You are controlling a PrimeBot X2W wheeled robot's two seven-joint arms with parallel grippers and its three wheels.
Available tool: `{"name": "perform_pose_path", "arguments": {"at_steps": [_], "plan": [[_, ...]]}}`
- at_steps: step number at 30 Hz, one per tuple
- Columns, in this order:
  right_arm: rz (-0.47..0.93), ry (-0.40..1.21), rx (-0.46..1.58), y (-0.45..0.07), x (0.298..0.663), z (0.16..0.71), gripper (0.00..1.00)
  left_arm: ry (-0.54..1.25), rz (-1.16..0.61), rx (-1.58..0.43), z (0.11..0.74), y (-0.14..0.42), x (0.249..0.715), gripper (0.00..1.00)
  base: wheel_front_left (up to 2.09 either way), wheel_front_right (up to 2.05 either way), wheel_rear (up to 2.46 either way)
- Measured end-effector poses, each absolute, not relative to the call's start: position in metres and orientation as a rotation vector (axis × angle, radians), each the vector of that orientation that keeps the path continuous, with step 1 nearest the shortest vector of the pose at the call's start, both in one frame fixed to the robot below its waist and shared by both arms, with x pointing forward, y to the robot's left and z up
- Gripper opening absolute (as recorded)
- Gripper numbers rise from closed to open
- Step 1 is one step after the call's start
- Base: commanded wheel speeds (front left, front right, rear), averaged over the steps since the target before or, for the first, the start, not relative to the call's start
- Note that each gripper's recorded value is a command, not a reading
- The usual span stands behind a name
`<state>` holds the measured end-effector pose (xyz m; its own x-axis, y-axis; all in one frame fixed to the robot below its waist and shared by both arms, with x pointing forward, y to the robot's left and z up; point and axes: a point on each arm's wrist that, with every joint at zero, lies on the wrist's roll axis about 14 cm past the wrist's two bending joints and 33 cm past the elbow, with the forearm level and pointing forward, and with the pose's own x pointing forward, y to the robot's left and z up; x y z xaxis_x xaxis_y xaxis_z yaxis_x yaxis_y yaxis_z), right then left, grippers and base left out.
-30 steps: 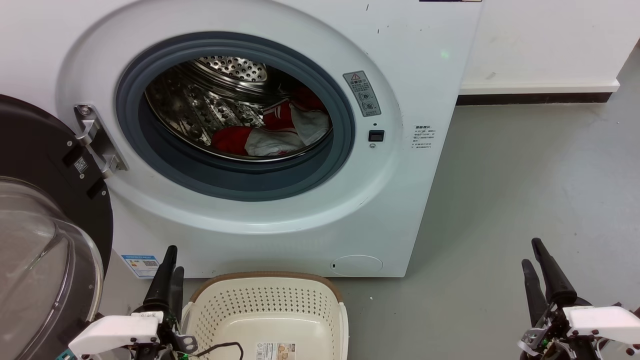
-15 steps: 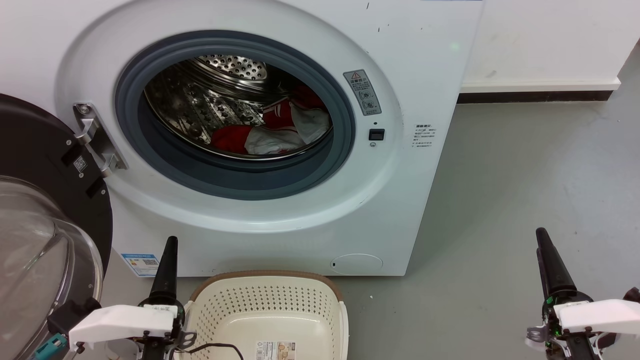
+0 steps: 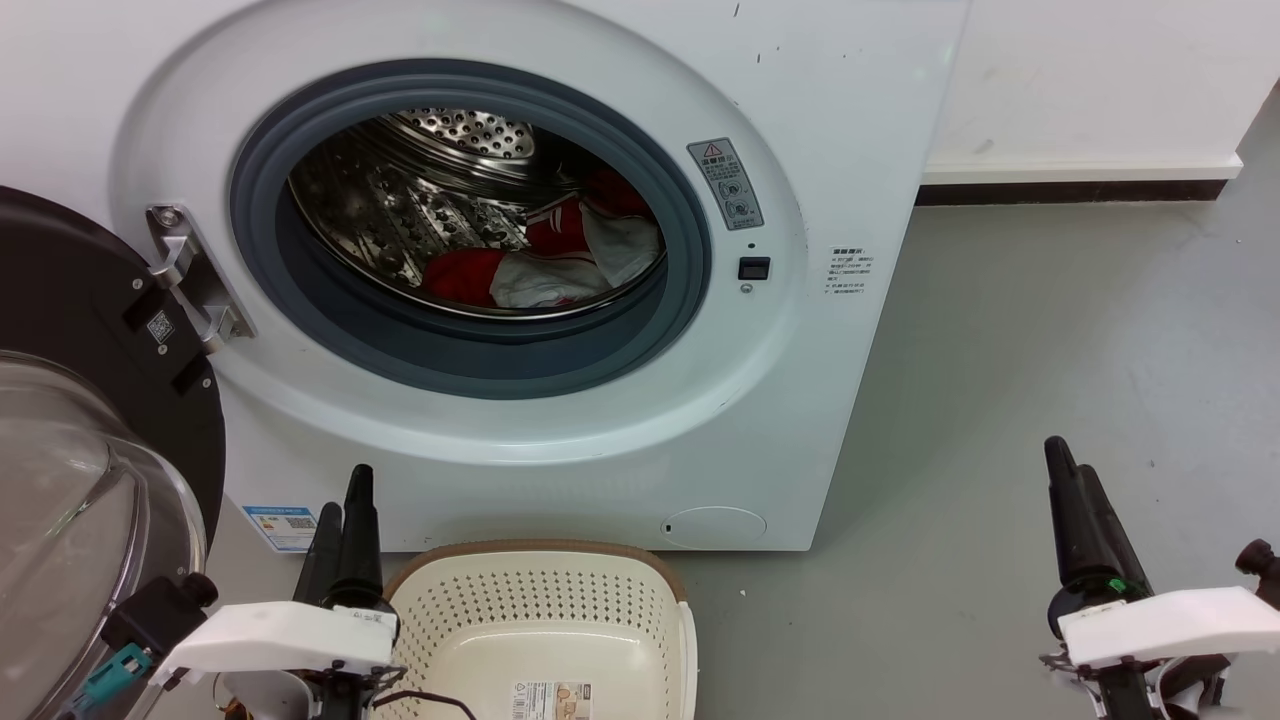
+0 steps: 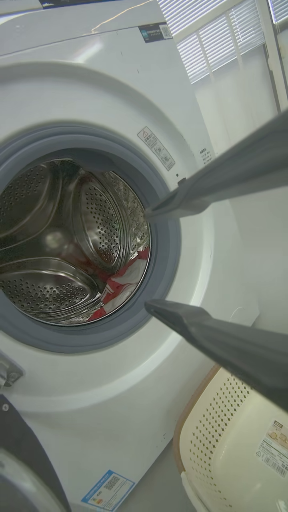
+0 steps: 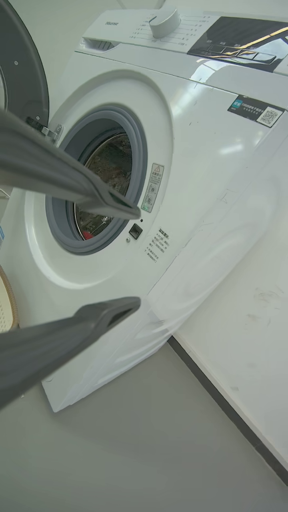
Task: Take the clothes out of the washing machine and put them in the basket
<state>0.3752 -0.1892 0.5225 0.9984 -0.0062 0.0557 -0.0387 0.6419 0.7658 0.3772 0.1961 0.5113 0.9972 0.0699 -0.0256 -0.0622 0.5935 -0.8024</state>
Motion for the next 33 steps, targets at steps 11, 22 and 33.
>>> {"name": "perform_pose_path", "arguments": {"at_steps": [11,22,33], "plan": [[0.044,-0.073,0.7,-0.182,0.372,0.528,1.0,-0.036,0.071,-0.766,0.519,0.193,0.376,1.0,0.0,0.0,0.0],[0.059,-0.114,0.547,-0.179,0.37,0.538,1.0,-0.065,0.061,-0.595,0.526,0.188,0.373,1.0,0.0,0.0,0.0],[0.069,-0.142,0.417,-0.177,0.367,0.543,1.0,-0.094,0.064,-0.463,0.531,0.187,0.37,1.0,0.0,0.0,0.0]]}}
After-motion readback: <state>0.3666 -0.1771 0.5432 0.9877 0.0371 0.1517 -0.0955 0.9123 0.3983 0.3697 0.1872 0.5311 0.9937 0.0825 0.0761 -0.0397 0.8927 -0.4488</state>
